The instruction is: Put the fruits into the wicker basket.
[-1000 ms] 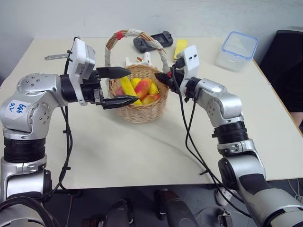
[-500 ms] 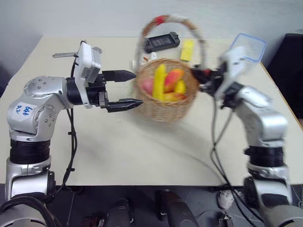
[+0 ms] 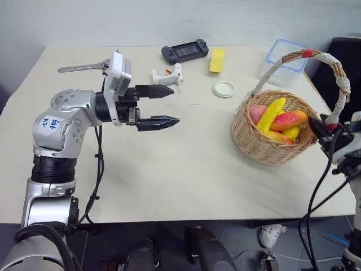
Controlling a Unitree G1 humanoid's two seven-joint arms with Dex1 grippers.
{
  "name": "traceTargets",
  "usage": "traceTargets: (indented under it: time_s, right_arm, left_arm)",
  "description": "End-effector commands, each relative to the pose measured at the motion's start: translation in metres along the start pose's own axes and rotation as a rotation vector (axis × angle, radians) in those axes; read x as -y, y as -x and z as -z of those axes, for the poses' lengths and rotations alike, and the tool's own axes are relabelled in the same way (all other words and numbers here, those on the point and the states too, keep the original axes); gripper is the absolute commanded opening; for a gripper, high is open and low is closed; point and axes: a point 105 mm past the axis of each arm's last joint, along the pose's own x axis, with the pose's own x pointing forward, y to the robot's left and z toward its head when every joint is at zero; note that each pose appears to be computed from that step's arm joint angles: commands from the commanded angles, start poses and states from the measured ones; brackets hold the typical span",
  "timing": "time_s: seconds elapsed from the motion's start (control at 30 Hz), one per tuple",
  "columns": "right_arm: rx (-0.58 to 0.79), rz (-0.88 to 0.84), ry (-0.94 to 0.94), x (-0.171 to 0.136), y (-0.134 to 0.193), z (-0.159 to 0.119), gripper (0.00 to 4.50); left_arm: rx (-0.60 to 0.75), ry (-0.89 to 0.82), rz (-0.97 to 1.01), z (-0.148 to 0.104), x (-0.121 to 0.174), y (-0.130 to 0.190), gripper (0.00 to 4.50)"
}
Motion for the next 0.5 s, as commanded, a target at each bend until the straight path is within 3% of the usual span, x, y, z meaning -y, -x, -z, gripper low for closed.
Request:
traceTargets:
  time_s: [0.03,0.17,0.2,0.33,0.5]
  right_arm:
    - [0.024,-0.030,0.073,0.010,0.031,-0.029,2.98]
    - [-0.094,-0.060,0.093,0.029,0.072,-0.038,4.32]
    - [-0.138,-0.096,0.080,0.032,0.085,-0.043,4.46]
    - [-0.294,-0.210,0.009,0.041,0.125,-0.051,4.46]
    - [-0.264,-0.238,-0.005,0.049,0.120,-0.062,4.46]
  left_arm:
    - [0.020,-0.032,0.015,-0.011,-0.001,0.004,4.50]
    - [-0.005,-0.016,0.025,-0.007,-0.005,0.015,4.50]
    - [-0.019,-0.017,0.025,-0.006,-0.006,0.018,4.50]
    - [-0.050,-0.006,0.028,-0.009,-0.010,0.030,4.50]
    - [-0.044,-0.018,0.021,-0.009,-0.006,0.036,4.50]
